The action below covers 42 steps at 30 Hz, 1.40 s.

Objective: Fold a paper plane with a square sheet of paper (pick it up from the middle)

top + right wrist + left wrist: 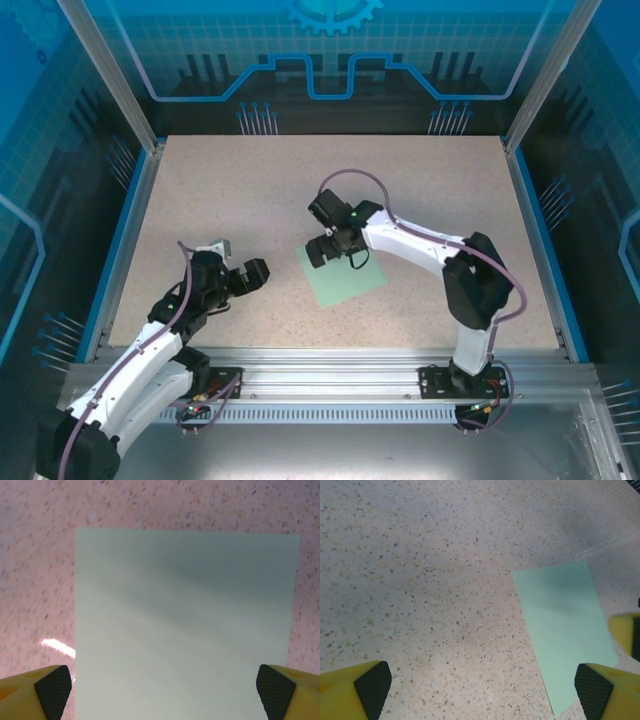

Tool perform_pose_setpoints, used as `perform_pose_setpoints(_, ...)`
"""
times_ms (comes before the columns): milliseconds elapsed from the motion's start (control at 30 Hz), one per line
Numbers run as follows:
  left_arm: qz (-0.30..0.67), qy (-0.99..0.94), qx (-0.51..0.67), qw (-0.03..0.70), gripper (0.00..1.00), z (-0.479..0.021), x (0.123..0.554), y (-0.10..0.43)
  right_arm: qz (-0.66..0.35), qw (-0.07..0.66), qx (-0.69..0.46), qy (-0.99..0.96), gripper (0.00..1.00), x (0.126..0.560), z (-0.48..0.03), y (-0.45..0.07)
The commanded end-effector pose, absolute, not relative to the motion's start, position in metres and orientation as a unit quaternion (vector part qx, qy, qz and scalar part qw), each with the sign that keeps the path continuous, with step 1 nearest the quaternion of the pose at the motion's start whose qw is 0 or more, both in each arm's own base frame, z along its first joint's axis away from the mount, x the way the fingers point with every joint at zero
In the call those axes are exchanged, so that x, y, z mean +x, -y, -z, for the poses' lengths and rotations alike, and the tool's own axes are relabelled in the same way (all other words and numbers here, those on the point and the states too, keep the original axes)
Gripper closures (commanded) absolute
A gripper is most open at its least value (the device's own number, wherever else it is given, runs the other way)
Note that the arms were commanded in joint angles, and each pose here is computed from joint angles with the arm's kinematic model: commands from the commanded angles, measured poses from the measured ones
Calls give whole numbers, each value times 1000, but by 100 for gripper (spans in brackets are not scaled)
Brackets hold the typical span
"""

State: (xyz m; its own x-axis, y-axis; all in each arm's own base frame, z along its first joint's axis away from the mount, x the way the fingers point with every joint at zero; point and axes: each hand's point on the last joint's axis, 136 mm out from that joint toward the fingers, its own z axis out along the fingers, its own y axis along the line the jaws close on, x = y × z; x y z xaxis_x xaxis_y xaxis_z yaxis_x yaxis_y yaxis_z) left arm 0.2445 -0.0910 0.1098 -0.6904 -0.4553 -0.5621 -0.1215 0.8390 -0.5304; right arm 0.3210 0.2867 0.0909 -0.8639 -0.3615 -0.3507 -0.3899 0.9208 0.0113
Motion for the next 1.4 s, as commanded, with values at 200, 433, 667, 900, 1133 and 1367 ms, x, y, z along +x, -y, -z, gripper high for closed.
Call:
perform_pose_setpoints(200,237,-891,-189,337,2,-115,253,93,-41,116,-215,-969,0,309,-76,-300)
perform_pose_setpoints(433,233,-915,-176,281,2,-100,255,105,-24,89,-183,-979,1,311,-61,-301)
perform_pose_setpoints(667,223,-928,-168,248,2,-97,266,112,-16,90,-178,-980,0,311,-54,-299)
perform_pose_setpoints(900,254,-919,-194,231,2,-96,275,124,-45,65,-176,-981,1,303,-56,-272)
perform_pose_setpoints(1133,260,-918,-202,219,1,-89,271,126,-63,43,-187,-979,1,306,-59,-277)
perform_pose_setpoints(1367,264,-919,-190,223,2,-88,270,127,-3,31,-192,-981,1,320,-53,-268)
